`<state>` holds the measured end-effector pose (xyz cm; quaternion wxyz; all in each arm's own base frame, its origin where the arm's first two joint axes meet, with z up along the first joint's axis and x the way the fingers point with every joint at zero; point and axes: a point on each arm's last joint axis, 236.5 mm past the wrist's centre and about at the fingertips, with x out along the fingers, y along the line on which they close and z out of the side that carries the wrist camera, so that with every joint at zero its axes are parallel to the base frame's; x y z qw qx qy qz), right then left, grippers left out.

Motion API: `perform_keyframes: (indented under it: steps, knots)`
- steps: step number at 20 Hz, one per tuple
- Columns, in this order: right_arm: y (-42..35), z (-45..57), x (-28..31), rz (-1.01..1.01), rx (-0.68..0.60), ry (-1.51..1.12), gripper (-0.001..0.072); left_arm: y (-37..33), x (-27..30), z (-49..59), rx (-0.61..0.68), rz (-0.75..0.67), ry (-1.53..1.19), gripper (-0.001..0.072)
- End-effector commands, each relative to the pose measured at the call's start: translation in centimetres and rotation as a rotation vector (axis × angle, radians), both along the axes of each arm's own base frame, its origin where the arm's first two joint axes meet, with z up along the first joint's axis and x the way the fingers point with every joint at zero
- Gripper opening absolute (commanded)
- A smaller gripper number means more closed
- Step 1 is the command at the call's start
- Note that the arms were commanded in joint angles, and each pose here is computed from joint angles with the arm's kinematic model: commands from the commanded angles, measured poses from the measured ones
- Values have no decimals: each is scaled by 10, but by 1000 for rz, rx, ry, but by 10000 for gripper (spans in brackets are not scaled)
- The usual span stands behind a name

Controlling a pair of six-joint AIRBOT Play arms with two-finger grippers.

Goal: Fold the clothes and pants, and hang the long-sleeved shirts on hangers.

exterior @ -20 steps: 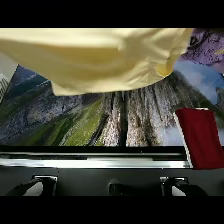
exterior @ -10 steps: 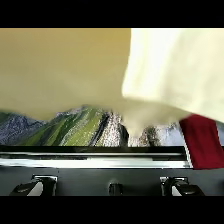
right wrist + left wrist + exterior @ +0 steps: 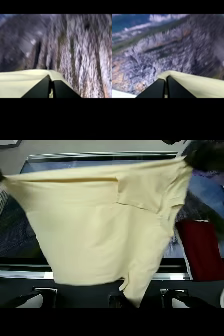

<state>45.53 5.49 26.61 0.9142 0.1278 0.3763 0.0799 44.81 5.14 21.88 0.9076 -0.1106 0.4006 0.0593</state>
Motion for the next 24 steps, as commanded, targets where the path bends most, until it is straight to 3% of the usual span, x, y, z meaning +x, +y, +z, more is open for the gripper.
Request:
perform_keyframes:
  steps: [1,5,9,16,24]
  knots:
    - [0,-129,64,-20,18,227,23,-7,60,-130,-16,-55,197,12]
    - [-5,-220,117,-63,30,267,23,-7,104,-232,-23,-54,262,12]
    - [-9,-259,126,-74,17,309,23,-4,115,-270,-26,-47,284,13]
    - [-28,-284,72,-50,-107,547,23,-19,36,-288,-112,-16,628,13]
    - [-31,-302,54,-41,-128,644,23,-50,-9,-299,-141,-63,815,14]
